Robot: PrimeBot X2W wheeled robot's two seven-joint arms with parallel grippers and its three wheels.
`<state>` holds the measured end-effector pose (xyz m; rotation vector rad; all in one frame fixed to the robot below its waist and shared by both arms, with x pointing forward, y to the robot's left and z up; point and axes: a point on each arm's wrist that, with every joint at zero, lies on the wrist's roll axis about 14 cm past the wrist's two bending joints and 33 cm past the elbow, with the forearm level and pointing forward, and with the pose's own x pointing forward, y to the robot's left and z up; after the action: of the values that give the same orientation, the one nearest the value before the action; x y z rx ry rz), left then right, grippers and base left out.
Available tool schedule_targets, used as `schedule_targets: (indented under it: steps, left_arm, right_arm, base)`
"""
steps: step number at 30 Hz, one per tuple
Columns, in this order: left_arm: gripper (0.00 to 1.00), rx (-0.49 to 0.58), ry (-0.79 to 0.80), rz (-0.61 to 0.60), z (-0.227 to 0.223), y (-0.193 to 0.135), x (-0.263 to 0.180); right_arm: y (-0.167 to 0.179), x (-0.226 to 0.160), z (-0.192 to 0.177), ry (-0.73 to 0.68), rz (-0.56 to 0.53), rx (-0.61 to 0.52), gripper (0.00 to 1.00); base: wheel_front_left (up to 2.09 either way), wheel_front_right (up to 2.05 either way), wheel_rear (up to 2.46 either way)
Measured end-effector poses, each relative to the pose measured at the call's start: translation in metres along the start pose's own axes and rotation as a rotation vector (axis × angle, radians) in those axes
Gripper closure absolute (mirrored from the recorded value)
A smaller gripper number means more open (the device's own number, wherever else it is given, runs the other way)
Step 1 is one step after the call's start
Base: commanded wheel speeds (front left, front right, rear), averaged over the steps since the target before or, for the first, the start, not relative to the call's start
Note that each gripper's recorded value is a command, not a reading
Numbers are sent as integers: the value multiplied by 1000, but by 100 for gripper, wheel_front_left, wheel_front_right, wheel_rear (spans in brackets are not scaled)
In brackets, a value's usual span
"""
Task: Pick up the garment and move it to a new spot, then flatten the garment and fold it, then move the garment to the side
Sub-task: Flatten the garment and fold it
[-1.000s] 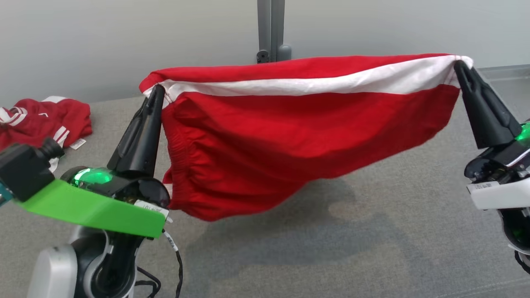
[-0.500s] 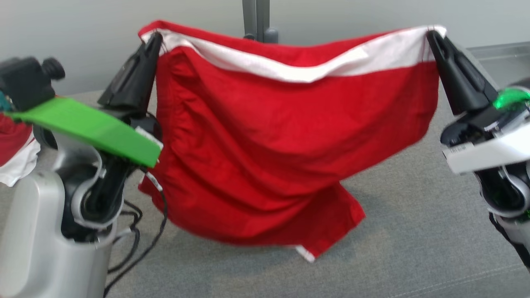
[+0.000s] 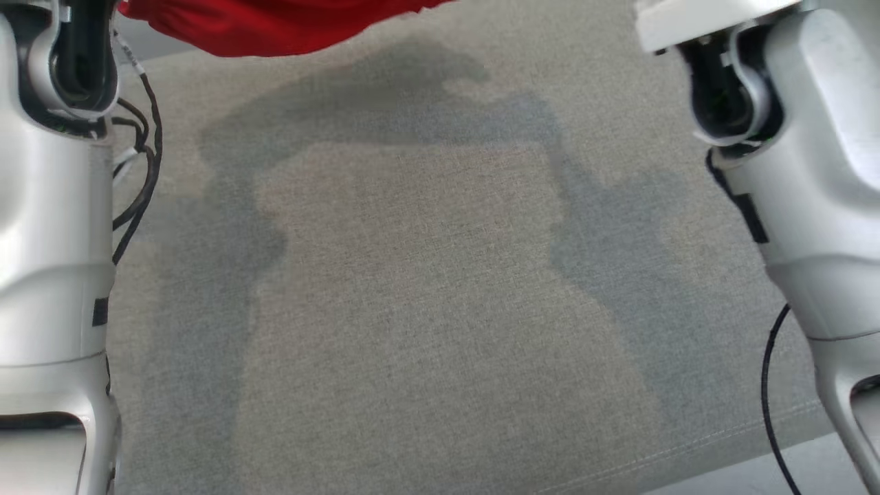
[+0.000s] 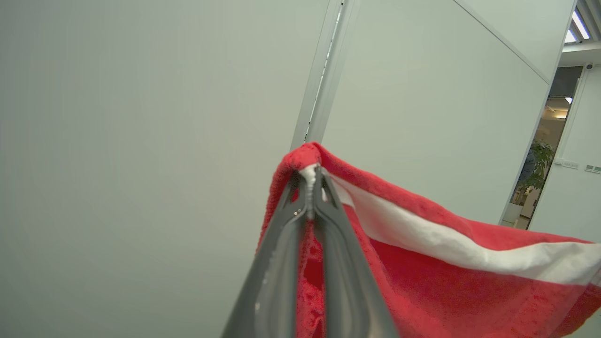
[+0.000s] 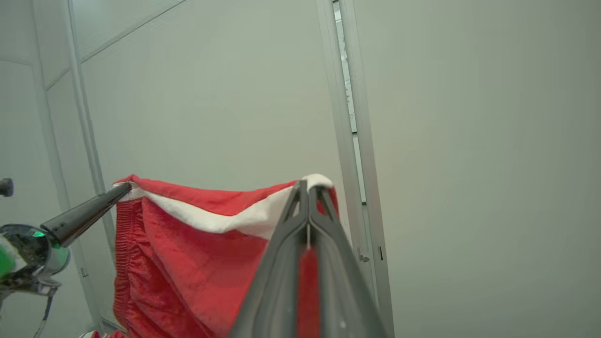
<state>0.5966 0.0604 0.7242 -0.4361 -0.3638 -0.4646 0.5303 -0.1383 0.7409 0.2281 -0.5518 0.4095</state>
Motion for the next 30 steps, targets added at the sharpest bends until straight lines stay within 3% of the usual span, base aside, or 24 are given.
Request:
schedule_targets:
  steps: [7,11,16,22,30]
  left_arm:
    - [100,-42,155,129,-126,62,-37]
    - [100,-106,239,187,-173,75,-72]
    - [100,-176,247,179,-177,65,-105]
    - [100,-182,193,159,-146,52,-139]
    - [100,-175,171,146,-120,15,-197]
  right_arm:
    - [-13,-43,-117,258,-85,107,100]
    - [-21,-72,-151,336,-132,143,100]
    - [-23,-91,-154,335,-157,174,100]
    - [-20,-111,-128,277,-174,182,100]
    - [-6,-167,-104,279,-216,196,100]
  base:
    - [0,0,0]
    - [0,0,0]
    - [0,0,0]
    - [0,0,0]
    - [0,0,0]
